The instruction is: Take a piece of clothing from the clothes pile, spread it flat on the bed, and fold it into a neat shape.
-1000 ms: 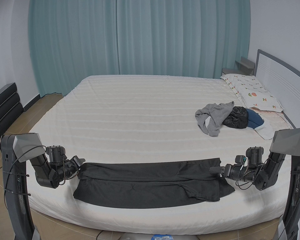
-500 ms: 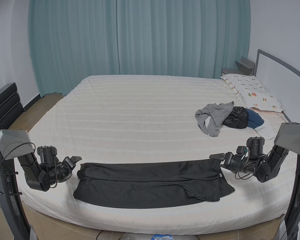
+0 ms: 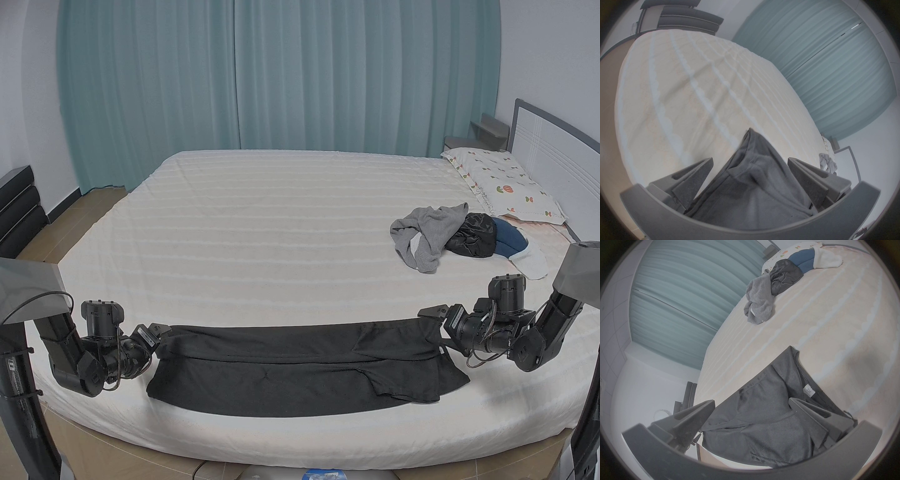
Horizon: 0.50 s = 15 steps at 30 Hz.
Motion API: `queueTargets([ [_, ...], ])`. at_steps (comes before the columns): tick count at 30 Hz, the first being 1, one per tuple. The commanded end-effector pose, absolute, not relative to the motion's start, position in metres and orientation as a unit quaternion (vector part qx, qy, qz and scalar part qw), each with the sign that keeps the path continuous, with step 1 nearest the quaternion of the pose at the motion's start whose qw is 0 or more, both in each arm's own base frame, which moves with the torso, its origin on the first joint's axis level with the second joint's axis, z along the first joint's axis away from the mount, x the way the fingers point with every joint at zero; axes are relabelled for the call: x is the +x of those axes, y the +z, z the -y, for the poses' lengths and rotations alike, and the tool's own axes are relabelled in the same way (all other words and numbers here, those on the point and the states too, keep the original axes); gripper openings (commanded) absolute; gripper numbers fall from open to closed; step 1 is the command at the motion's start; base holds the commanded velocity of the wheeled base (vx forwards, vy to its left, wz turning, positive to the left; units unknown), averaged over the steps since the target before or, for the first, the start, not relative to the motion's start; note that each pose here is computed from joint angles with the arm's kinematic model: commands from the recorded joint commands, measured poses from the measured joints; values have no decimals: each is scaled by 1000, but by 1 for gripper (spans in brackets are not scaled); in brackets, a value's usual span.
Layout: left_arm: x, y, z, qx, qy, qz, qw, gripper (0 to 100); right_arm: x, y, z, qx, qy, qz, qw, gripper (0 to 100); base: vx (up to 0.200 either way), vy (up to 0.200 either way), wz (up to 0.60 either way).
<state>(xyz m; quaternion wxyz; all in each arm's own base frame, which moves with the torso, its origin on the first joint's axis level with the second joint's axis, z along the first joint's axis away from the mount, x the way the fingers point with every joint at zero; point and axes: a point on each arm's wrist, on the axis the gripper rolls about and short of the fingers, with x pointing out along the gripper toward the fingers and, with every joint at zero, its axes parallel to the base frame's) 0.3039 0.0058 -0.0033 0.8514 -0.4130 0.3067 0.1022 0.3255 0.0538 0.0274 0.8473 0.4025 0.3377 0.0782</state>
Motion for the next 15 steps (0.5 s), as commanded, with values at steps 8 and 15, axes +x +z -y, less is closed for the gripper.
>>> queueTargets([
  [8,321,-8,6,-421,99,-297,852,0,318,27,-59,402,77,-346,844,100,0,0,0],
  [15,324,-5,-6,-427,113,-280,852,0,317,28,-68,391,49,-342,853,100,0,0,0],
])
